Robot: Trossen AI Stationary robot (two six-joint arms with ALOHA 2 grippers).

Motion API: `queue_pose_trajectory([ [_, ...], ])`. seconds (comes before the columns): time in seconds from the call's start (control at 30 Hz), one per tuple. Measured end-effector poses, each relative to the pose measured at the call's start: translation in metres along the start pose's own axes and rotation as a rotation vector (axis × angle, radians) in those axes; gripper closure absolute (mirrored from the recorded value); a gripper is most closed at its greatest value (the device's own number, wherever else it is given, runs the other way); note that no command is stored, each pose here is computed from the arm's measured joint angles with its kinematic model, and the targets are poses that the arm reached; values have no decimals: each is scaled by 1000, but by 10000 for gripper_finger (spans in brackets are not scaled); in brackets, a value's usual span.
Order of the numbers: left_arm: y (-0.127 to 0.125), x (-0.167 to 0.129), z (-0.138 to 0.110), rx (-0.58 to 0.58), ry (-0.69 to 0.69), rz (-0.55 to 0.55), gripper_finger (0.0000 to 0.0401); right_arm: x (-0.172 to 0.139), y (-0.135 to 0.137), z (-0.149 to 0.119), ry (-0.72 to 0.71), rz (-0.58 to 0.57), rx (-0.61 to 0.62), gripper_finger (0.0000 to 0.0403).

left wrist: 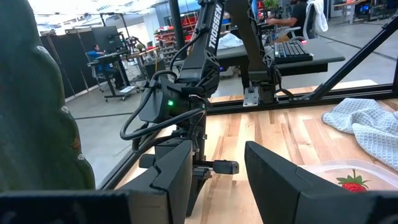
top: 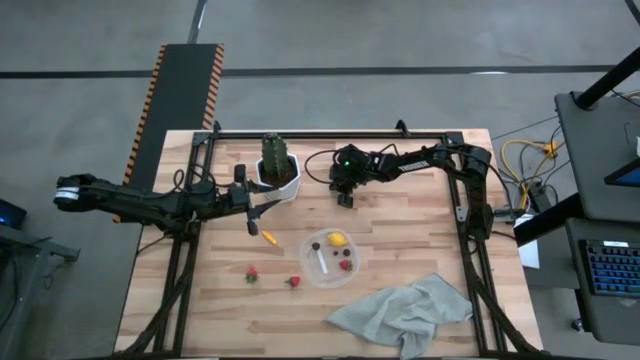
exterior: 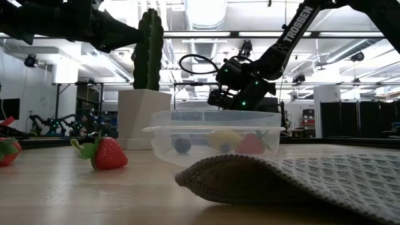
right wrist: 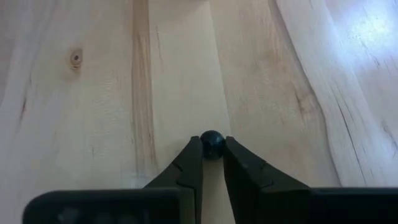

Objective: Pick and placing Produce into tupperware
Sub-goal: Put the blueberry into the transparent container

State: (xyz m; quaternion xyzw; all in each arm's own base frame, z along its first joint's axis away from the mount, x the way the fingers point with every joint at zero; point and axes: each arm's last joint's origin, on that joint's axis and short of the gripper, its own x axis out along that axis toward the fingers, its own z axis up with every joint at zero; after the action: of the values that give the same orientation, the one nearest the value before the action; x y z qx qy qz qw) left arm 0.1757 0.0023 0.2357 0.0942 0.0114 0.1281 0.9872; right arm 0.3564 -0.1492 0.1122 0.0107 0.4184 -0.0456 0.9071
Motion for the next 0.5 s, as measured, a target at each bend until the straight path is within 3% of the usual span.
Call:
queue_pose_trajectory([
  [0.5, 0, 0, 0, 0, 0, 0, 266, -6, 0, 3, -9, -4, -4, 373],
])
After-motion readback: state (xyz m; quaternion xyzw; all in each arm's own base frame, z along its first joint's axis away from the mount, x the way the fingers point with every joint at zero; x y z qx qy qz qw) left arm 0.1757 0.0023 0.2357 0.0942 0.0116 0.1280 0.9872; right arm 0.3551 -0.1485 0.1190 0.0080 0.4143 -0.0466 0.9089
